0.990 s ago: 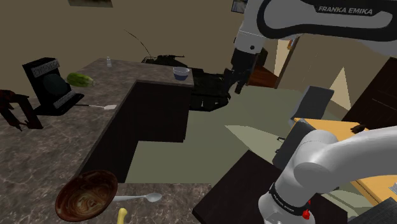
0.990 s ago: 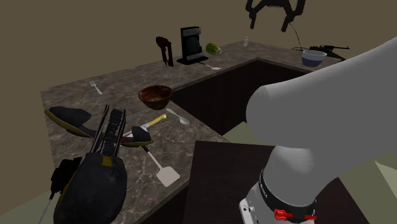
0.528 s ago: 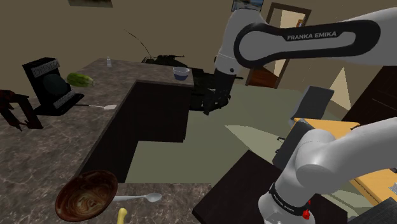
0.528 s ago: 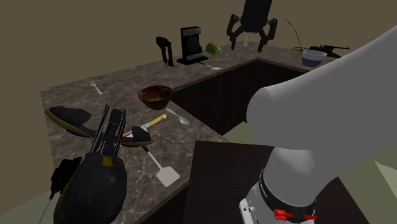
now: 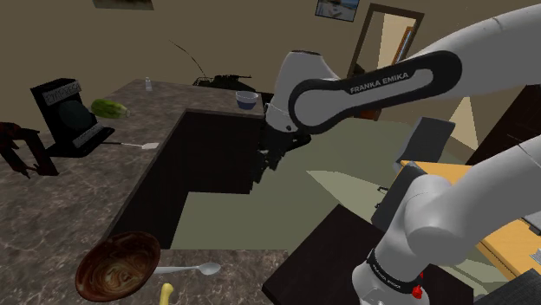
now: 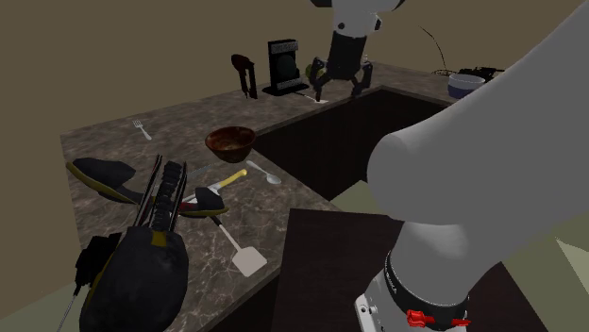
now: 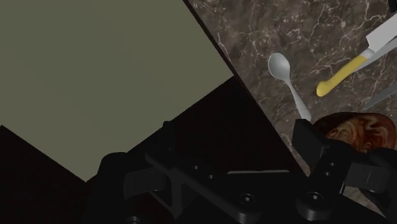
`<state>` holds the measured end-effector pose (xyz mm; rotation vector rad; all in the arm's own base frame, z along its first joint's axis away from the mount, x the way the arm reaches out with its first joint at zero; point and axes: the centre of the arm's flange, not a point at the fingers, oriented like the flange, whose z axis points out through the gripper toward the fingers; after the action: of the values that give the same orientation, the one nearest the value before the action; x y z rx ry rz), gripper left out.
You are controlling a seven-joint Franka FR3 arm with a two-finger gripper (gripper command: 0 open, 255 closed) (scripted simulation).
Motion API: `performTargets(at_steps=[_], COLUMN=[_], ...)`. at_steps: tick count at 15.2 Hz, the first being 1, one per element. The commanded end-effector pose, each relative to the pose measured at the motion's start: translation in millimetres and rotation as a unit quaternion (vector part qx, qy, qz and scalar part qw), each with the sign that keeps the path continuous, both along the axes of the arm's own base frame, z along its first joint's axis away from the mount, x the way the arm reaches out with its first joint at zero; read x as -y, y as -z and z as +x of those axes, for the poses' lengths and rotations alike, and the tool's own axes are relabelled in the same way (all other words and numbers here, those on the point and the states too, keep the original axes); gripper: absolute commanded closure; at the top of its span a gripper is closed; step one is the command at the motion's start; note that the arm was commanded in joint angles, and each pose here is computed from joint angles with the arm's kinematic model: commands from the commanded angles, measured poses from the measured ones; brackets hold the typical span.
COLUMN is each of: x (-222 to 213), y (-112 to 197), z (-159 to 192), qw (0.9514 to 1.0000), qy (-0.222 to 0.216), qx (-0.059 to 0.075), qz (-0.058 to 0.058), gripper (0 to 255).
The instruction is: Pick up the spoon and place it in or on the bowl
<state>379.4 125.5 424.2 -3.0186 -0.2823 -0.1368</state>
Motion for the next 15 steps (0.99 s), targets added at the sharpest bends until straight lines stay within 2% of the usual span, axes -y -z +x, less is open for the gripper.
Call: performTargets(at_steps=[1, 8, 15], x=[-15.1, -70.2, -128.7], y=[21.4, 89.3, 155.6], z=[9.0, 28.8, 44.2], qw=[0.9999, 0.9971, 0.9909], qy=[-0.016, -0.073, -0.129], qx=[0.005, 0.019, 0.033], qz=[0.003, 0.013, 0.022], gripper=[0, 0, 0])
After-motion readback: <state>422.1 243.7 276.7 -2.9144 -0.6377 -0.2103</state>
